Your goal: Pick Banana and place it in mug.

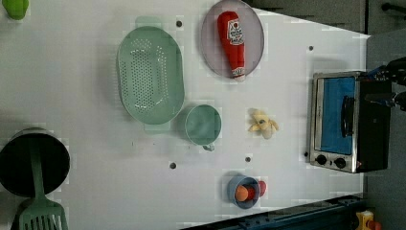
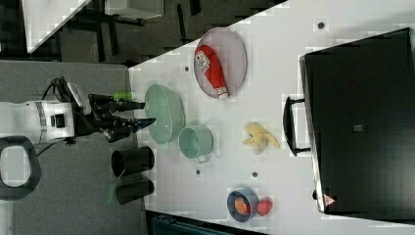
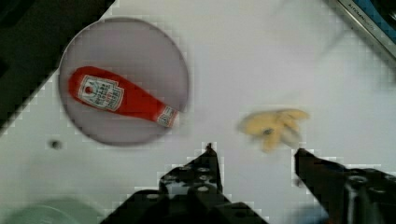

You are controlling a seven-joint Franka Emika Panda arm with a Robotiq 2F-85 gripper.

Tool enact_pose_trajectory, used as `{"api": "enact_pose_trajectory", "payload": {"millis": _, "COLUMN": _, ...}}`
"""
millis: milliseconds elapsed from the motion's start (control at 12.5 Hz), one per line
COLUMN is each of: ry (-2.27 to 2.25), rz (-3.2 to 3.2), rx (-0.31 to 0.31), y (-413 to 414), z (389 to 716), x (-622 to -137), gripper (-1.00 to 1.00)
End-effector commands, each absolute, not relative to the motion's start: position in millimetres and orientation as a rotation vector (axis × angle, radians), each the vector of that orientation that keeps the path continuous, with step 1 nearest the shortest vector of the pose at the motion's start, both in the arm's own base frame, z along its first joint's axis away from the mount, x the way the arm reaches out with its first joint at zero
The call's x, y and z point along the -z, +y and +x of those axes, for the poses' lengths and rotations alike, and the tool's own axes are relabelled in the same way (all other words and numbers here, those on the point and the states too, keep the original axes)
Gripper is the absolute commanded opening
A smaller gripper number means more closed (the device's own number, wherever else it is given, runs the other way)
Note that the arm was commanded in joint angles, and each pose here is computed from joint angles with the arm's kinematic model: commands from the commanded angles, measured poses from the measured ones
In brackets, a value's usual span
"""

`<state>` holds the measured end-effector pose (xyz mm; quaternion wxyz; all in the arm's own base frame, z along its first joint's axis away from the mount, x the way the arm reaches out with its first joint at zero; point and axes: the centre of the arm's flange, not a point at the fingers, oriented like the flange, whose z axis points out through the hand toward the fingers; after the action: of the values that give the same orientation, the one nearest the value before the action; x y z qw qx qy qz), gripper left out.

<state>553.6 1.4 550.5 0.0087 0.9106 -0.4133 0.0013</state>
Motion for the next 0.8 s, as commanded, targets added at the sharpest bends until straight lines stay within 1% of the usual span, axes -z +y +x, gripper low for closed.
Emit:
{"api": "enact_pose_trajectory", "payload": {"millis": 80, "ry": -1.386, "rz": 2.754, "rx": 0.088, "y": -25, "z": 428, "x": -603, "gripper": 0.48}}
{"api": "enact_pose_trajectory", "payload": {"millis": 240, "ry": -1.379, "rz": 2.745, "rx": 0.121, "y": -24, "z": 429, "x": -587, "gripper": 0.91}}
{"api": "enact_pose_trajectory", "payload": {"millis": 320, "ry": -1.366, "rz": 2.745, "rx": 0.136, "y": -24, "z": 432, "x": -573, "gripper": 1.0}}
{"api": "enact_pose_trajectory", "payload": {"millis": 480, "ry": -1.283, "rz": 2.784, "rx": 0.147, "y": -23, "z": 441, "x": -539, "gripper": 1.0}}
{"api": "enact_pose_trajectory", "payload": {"millis": 800, "ry": -0.832, "rz": 2.975, "rx": 0.13, "y": -23, "z": 461, "x": -450, "gripper": 1.0}}
